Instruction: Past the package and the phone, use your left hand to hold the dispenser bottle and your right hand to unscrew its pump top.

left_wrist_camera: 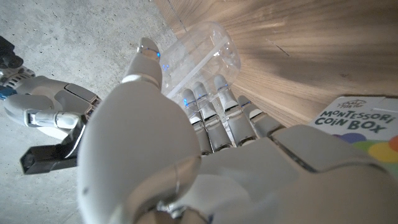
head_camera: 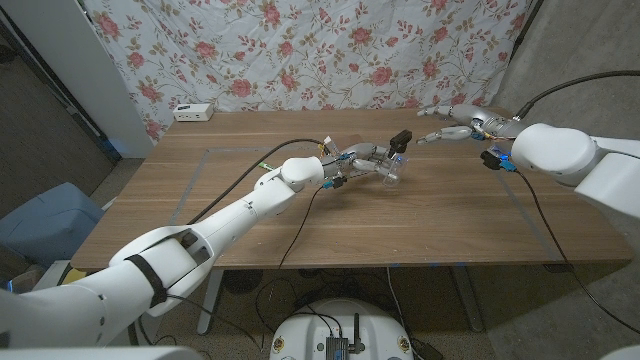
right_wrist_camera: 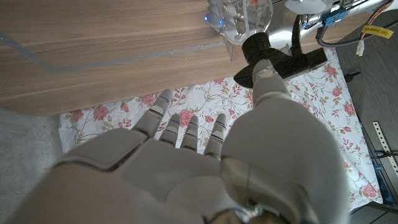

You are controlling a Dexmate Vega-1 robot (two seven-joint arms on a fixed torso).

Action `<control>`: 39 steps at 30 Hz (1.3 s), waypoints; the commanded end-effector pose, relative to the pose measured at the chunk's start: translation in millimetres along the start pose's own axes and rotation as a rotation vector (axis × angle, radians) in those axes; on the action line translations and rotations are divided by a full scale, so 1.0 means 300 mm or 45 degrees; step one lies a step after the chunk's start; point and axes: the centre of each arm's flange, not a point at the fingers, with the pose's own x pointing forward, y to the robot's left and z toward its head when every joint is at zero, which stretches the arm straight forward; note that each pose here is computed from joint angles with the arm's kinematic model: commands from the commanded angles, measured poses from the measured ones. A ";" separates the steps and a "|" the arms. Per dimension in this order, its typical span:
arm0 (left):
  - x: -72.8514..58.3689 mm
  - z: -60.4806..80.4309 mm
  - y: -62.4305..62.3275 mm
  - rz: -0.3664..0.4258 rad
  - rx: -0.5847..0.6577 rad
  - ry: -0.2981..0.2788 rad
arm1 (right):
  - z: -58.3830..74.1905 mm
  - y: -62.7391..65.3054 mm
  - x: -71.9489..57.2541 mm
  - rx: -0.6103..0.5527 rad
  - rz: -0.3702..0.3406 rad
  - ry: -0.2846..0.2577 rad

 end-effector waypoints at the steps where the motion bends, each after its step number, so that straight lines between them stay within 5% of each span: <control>1: 0.027 -0.001 0.004 -0.026 0.026 -0.004 | 0.045 -0.017 0.004 -0.077 0.035 0.061; 39: 0.109 -0.027 0.039 -0.066 0.026 0.009 | 0.059 -0.012 0.016 -0.073 -0.027 0.090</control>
